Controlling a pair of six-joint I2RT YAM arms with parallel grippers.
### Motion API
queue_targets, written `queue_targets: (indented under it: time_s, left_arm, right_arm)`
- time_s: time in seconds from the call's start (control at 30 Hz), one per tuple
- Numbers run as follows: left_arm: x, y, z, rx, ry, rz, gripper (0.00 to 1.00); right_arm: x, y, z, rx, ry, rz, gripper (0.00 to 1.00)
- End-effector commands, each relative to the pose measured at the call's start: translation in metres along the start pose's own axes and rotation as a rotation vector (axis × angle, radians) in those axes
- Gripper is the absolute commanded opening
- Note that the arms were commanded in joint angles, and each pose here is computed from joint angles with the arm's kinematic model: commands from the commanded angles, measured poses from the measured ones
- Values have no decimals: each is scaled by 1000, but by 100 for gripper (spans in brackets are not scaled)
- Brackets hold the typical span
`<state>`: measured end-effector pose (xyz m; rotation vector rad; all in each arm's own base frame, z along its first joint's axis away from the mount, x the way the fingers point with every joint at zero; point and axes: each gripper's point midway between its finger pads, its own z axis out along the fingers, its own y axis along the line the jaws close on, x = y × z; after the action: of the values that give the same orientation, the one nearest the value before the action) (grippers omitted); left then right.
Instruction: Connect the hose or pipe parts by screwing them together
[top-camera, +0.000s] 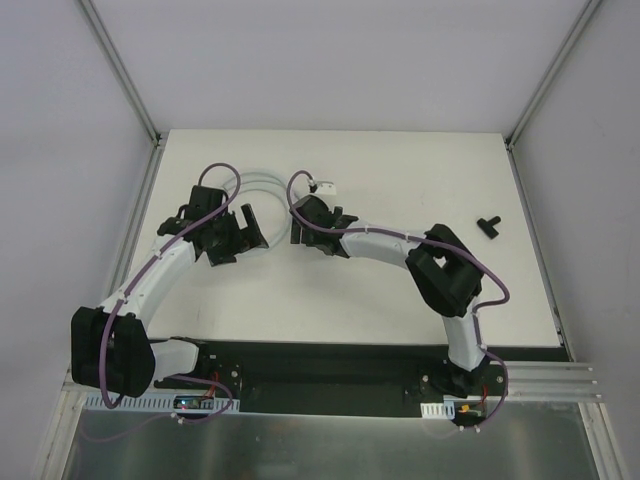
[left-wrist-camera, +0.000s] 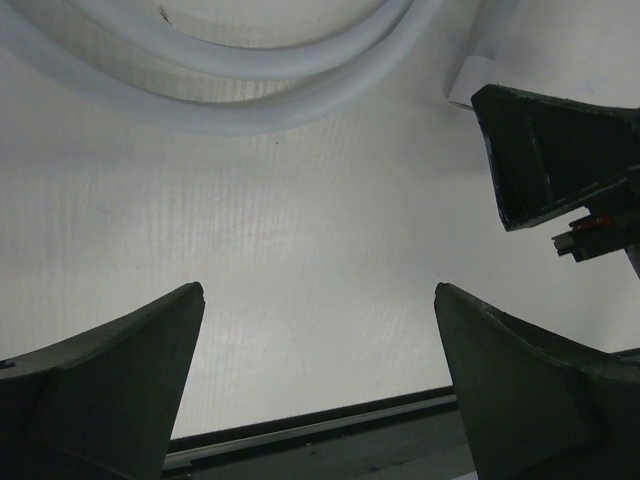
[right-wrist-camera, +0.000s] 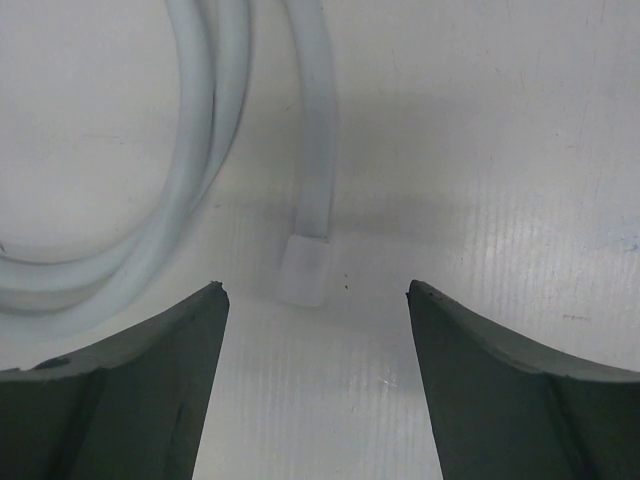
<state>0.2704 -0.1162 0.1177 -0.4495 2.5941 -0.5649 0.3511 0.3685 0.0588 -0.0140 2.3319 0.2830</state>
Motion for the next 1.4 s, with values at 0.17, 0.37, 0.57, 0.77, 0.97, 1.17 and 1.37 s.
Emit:
queue_targets:
  time_s: [0.17, 0.37, 0.57, 0.77, 0.97, 1.17, 1.37]
  left_arm:
    - [-1, -7, -11, 59, -22, 48, 98]
    - [-2, -5, -13, 52, -40, 53, 98]
    - [-4, -6, -15, 53, -51, 53, 98]
    - [-6, -7, -16, 56, -55, 50, 97]
    - [-5, -6, -17, 53, -56, 48, 97]
    - [-5, -7, -17, 56, -57, 43, 97]
    - [-6, -6, -16, 48, -61, 50, 97]
  right_arm:
    - [-6, 10, 15, 41, -12, 15, 71]
    - [-1, 3, 18, 83, 7, 6, 68]
    - [7, 3, 19, 82, 28, -20, 63]
    - [14, 4, 24, 71, 36, -31, 59]
    - [12, 6, 25, 61, 33, -44, 55]
    - [15, 10, 29, 56, 46, -42, 55]
    - [19, 9, 31, 61, 59, -48, 40]
